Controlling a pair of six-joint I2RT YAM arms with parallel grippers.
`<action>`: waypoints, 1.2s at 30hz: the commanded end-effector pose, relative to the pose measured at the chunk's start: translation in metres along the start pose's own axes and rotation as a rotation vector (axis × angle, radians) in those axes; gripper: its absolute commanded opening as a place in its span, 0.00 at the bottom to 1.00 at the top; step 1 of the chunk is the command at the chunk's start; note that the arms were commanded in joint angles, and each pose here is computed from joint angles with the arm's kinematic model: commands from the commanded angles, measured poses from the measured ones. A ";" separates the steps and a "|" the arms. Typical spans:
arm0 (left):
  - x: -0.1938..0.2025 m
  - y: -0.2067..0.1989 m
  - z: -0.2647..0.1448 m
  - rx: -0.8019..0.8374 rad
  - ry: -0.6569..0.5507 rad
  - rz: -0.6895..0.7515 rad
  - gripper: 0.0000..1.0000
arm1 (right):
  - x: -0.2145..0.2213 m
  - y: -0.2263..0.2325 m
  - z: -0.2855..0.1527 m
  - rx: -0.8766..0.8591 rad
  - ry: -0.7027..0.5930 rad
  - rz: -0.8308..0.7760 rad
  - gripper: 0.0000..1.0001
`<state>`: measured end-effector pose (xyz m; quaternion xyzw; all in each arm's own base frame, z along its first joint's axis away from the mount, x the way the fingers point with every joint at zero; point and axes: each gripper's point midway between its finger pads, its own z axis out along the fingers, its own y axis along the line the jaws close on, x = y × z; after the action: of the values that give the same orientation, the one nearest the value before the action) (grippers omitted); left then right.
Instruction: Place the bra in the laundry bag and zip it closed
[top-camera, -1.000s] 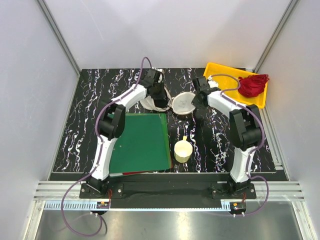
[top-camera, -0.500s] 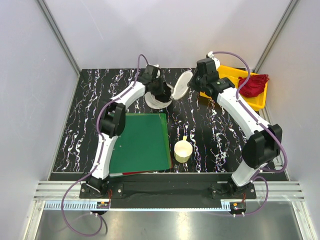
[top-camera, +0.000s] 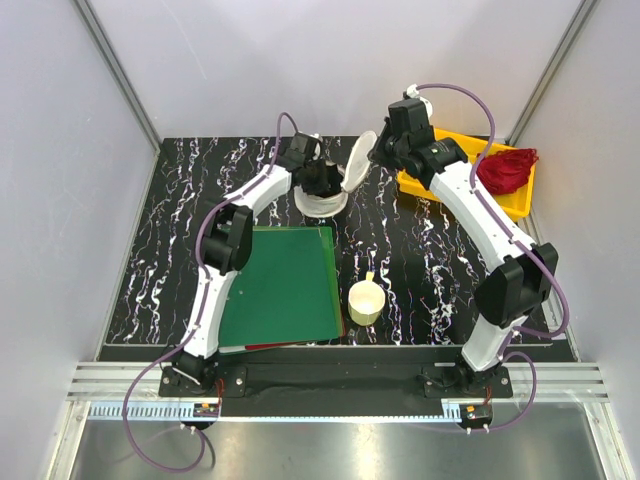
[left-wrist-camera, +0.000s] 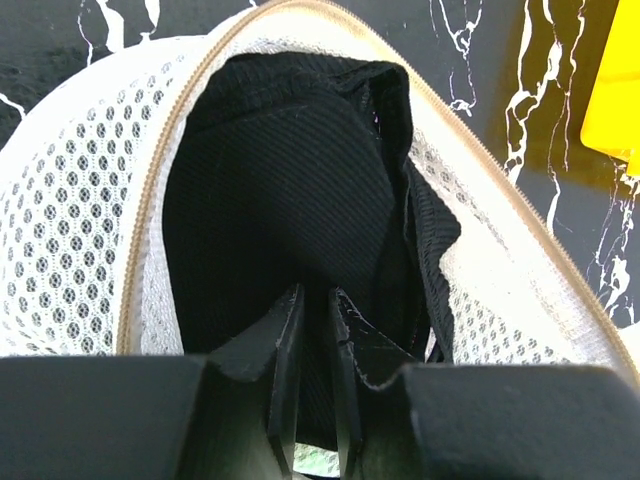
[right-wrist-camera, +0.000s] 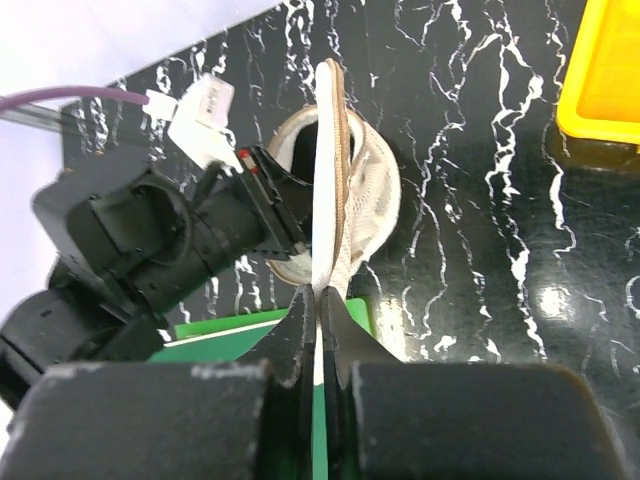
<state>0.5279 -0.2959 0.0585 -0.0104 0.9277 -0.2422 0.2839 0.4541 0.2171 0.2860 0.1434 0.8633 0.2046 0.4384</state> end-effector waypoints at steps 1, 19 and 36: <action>-0.027 -0.006 -0.039 0.034 -0.079 0.038 0.28 | -0.004 -0.003 -0.018 -0.003 -0.019 -0.061 0.00; -0.094 -0.008 -0.132 0.100 -0.224 0.176 0.63 | 0.014 -0.002 -0.028 -0.156 -0.047 -0.254 0.00; -0.064 0.043 -0.070 -0.066 -0.063 0.141 0.07 | 0.006 0.006 -0.035 -0.182 -0.066 -0.263 0.00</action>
<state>0.5276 -0.2186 0.0786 0.0313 0.9414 -0.1995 0.2702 0.4230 0.2150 0.2628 0.0115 0.8666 0.2029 0.4557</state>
